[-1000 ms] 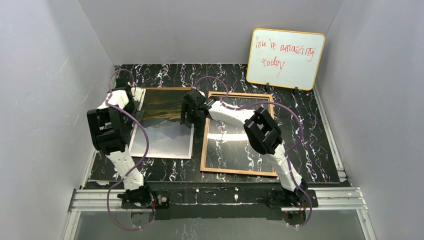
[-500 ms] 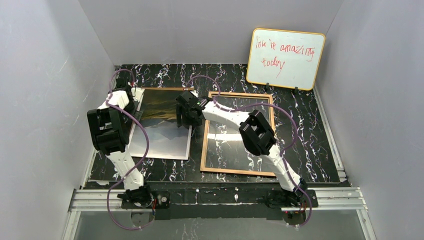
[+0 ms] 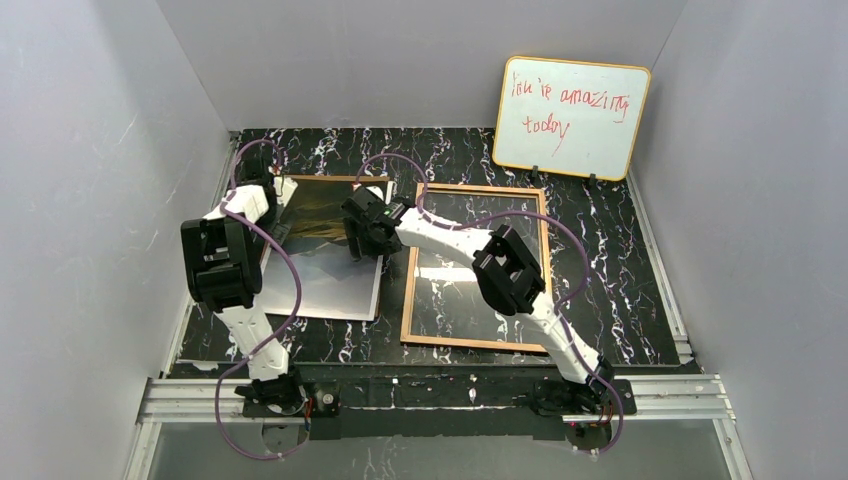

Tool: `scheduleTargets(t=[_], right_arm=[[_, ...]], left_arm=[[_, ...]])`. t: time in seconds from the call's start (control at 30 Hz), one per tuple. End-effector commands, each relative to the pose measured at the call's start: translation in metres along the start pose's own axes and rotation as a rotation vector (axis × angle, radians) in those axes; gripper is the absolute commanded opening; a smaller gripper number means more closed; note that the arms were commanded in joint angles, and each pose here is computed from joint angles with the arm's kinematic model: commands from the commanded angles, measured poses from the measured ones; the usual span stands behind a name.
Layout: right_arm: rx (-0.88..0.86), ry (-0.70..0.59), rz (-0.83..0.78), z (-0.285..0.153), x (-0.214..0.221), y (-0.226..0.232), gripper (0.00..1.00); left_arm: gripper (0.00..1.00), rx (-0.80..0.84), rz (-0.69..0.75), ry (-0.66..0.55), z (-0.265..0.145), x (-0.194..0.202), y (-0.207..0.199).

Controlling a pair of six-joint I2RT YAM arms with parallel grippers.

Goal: Put the photo into the frame

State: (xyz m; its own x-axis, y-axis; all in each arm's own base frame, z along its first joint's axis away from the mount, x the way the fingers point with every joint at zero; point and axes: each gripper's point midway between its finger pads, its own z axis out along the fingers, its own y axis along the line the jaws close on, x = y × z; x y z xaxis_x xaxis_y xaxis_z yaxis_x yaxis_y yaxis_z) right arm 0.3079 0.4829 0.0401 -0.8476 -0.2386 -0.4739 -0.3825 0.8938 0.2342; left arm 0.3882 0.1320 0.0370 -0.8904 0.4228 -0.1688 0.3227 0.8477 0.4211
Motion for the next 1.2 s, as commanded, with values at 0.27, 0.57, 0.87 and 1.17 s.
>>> scheduleTargets(t=[0.27,0.57,0.87,1.17], right_arm=[[-0.246,-0.19,-0.019,-0.046,-0.034,0.069,0.78],[-0.375,-0.219,0.063,-0.062,-0.041,0.076,0.8],[-0.547,-0.141,0.343,-0.062,-0.033,0.054,0.79],[-0.352,-0.174,0.379,-0.062,-0.027,0.015,0.79]], left_arm=[[0.93,0.277,0.081,0.148,0.024,0.044,-0.091],[0.92,0.273,0.091,0.152,0.025,0.046,-0.093],[0.92,0.267,0.091,0.147,0.024,0.045,-0.091],[0.91,0.267,0.095,0.145,0.025,0.045,-0.092]])
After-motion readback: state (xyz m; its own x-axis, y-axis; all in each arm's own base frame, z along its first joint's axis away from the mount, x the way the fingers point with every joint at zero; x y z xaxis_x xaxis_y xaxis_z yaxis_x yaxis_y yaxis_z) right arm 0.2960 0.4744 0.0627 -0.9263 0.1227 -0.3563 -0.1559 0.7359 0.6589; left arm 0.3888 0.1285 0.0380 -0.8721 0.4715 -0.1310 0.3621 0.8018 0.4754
